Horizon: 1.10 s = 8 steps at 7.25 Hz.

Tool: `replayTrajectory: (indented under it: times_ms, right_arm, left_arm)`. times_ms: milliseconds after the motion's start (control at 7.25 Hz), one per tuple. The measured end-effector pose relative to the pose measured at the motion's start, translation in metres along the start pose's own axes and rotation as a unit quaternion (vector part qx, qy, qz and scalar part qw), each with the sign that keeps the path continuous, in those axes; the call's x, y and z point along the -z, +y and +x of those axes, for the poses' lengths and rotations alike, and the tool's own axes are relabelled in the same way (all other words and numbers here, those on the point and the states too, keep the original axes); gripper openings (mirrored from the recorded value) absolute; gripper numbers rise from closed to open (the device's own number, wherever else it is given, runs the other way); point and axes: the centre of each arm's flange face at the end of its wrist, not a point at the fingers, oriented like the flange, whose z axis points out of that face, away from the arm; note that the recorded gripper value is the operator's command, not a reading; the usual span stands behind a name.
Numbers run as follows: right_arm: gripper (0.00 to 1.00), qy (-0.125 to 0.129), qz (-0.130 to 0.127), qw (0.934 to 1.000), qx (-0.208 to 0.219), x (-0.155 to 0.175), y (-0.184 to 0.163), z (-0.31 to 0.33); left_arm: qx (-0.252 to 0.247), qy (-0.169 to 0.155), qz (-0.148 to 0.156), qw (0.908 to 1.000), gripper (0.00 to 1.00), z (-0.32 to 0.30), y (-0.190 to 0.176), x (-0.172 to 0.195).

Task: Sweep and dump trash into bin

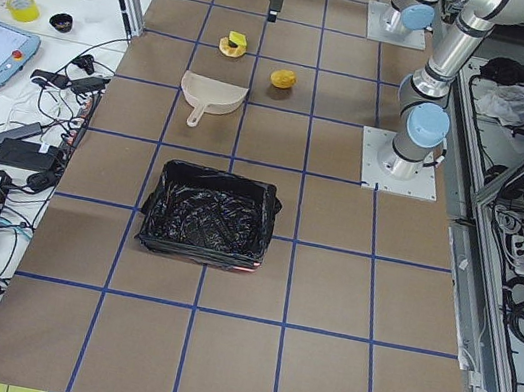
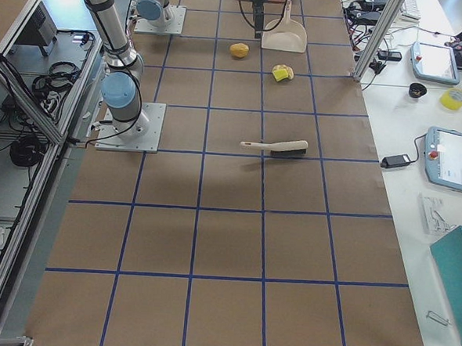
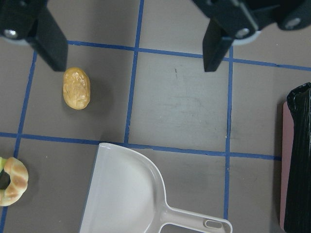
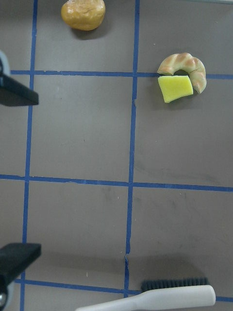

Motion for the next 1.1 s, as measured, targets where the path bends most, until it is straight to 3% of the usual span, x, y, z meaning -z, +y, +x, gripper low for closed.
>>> replayTrajectory:
  times_ms: [552,1103]
  right_arm:
    - [1.00,-0.001,-0.001,1.0000,0.000,-0.002,-0.001,0.000]
    - [0.99,0.007,-0.021,0.9995,0.024,-0.023,-0.021,0.026]
  left_arm:
    - [0.001,0.001,0.001,1.0000,1.00,-0.001,-0.001,0.001]
    - [0.008,0.011,-0.003,0.9999,1.00,-0.005,-0.002,0.000]
